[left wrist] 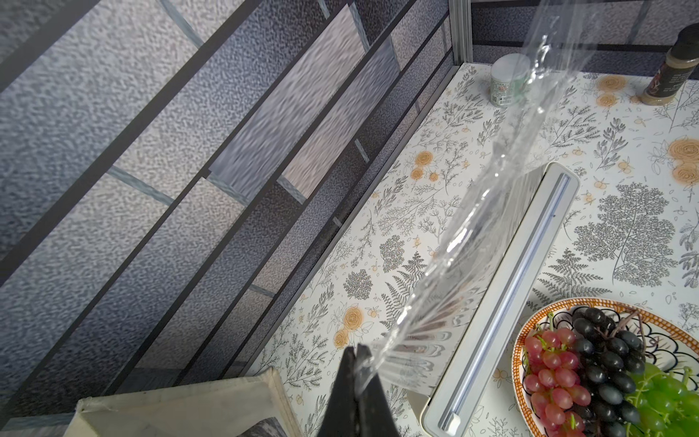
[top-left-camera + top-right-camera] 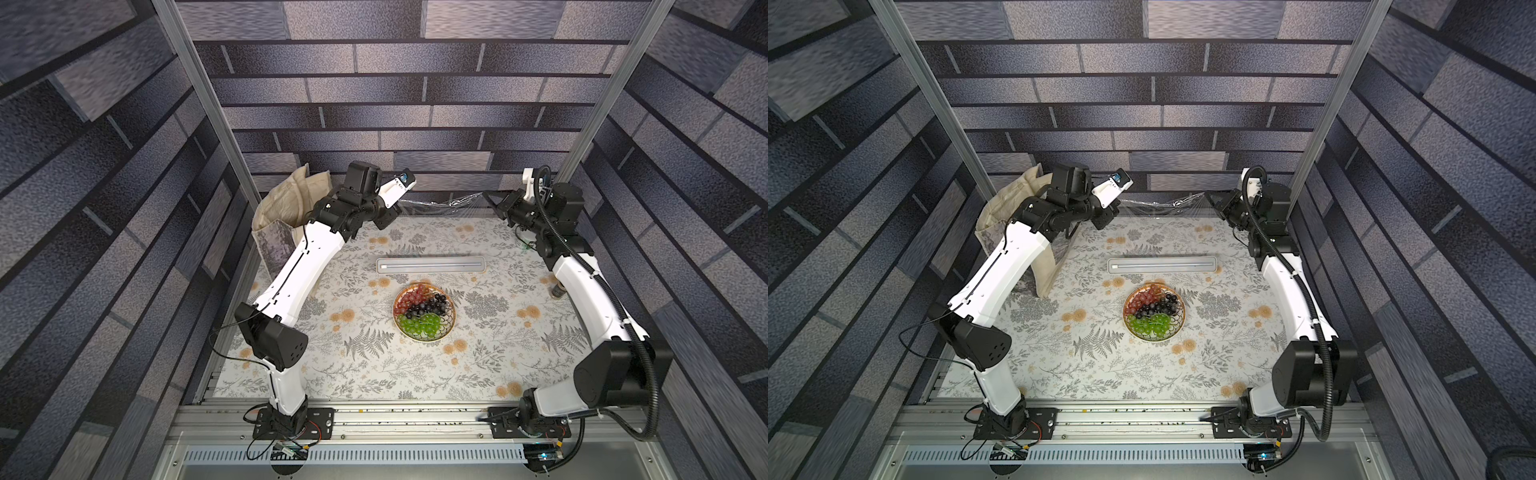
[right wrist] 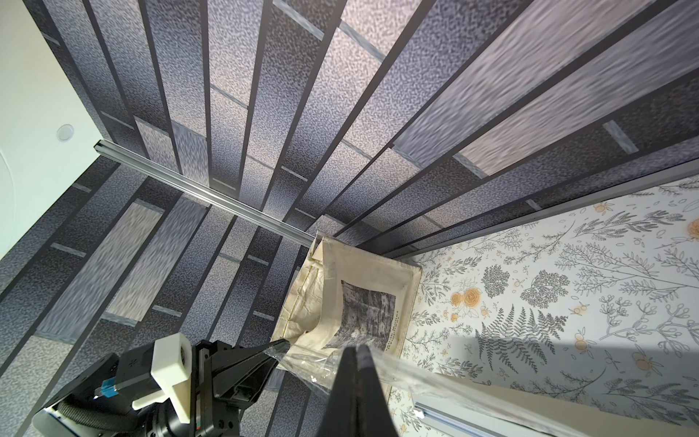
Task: Wrap the plate with plastic wrap
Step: Pull the plastic wrap from the plastic wrap cutting box.
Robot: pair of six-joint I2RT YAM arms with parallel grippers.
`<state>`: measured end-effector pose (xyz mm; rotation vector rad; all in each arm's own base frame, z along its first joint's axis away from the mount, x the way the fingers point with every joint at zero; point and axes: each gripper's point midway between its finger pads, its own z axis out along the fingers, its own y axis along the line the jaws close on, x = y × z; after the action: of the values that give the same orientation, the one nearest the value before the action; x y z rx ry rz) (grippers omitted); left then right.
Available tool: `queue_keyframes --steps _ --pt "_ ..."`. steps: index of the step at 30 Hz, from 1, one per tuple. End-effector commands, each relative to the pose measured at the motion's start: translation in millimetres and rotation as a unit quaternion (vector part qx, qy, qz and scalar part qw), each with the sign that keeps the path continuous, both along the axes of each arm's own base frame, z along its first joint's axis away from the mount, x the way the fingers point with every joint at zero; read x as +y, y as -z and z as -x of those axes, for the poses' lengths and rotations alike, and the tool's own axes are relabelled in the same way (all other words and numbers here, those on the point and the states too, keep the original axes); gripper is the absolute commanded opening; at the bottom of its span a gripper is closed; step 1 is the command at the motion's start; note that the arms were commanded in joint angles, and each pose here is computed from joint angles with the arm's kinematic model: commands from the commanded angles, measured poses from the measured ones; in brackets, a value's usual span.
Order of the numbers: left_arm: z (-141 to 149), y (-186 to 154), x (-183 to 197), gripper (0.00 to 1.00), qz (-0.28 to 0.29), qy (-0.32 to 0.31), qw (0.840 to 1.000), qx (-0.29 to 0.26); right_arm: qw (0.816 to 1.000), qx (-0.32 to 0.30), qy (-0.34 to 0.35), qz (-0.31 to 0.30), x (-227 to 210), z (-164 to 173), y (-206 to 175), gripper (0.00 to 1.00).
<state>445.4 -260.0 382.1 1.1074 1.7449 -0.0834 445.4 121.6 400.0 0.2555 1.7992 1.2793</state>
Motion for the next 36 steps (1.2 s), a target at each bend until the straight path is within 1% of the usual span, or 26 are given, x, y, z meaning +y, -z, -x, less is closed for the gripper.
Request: queue_keyframes --steps 1,27,36 --pt "1 -24 -2 0.02 0.014 -0.001 1.000 -0.027 0.998 -0.066 -0.004 0.001 -2 15 -47 0.00" --pt "8 -40 -3 0.02 0.018 0.003 0.999 -0.040 0.996 -0.089 -0.016 0.001 1 27 -66 0.00" --pt "14 -43 -4 0.02 0.016 0.004 0.999 -0.044 0.996 -0.088 -0.021 0.000 2 34 -66 0.00"
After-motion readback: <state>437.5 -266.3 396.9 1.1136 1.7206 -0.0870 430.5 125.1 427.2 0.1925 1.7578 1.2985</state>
